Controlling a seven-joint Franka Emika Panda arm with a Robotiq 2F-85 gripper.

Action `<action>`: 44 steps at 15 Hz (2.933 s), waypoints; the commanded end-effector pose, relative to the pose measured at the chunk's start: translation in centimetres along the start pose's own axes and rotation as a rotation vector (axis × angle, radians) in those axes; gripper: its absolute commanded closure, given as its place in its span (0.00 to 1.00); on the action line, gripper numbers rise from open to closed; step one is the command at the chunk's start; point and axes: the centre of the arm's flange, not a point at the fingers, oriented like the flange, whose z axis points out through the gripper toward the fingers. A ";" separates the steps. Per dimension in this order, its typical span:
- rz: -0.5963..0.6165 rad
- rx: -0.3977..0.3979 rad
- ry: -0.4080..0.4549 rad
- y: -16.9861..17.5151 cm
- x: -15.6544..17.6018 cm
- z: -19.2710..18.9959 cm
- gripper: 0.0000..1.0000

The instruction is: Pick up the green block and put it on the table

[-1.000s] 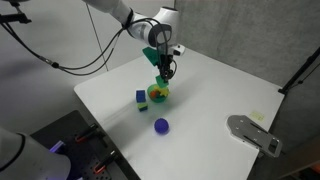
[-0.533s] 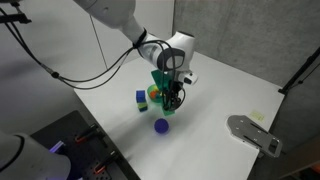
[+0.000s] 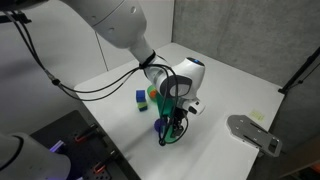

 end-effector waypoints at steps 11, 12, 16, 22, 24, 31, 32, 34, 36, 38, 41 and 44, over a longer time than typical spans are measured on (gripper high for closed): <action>0.026 -0.042 0.147 -2.9 3.6 0.7 0.69; 0.020 -0.045 0.155 -3.7 3.8 0.5 0.69; -0.004 -0.052 0.205 -7.2 4.1 0.1 0.69; -0.057 -0.056 0.192 -11.1 2.7 2.7 0.69; -0.081 -0.059 0.172 -11.7 1.7 3.8 0.69; -0.145 -0.042 0.103 -13.3 -1.7 5.3 0.69; -0.154 -0.029 0.082 -13.6 -2.3 5.4 0.69; -0.161 -0.006 0.053 -13.9 -3.1 5.7 0.69; -0.161 0.012 0.028 -14.0 -3.8 6.3 0.69; -0.159 0.023 0.006 -13.6 -4.2 6.8 0.27; -0.152 0.041 -0.016 -12.7 -4.3 6.8 0.03; -0.165 0.060 -0.008 -12.4 -4.3 4.2 0.00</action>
